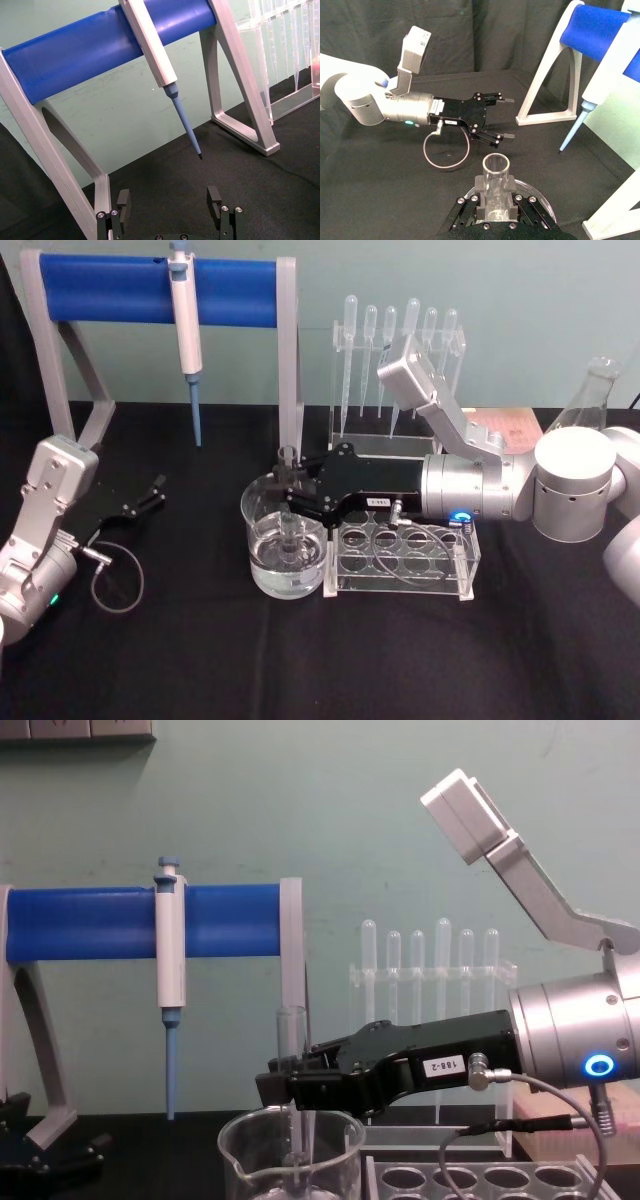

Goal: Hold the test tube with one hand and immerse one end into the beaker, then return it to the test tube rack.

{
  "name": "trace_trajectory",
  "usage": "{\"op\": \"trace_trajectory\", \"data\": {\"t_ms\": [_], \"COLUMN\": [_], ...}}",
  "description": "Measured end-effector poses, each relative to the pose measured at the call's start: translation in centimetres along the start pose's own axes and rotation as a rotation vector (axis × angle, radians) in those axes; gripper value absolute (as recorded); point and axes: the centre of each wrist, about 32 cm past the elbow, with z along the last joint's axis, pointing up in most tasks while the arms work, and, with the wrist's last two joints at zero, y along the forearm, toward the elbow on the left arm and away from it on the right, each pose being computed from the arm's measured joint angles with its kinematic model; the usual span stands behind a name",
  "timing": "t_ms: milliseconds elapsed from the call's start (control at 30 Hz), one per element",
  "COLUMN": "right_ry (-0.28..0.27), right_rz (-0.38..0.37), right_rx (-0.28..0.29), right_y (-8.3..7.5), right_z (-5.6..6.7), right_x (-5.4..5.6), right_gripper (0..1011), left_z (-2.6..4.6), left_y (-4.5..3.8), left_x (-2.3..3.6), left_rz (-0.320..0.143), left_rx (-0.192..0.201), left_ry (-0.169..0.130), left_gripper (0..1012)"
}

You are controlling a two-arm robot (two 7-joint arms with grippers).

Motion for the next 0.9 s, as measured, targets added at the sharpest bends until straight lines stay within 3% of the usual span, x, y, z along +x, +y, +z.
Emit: {"op": "trace_trajectory", "data": {"t_ms": [900], "right_ry": [0.0], "right_rz": [0.0], "right_rx": [0.0], "right_y": [0.0], "right_z": [0.0], "right_x": [0.0], "right_gripper": [234], "left_z": [0.0], "left_y": [0.0], "left_x": [0.0], "left_rz": [0.0], "left_rx": [0.0], "left_ry": [0.0], "left_gripper": [1000]}}
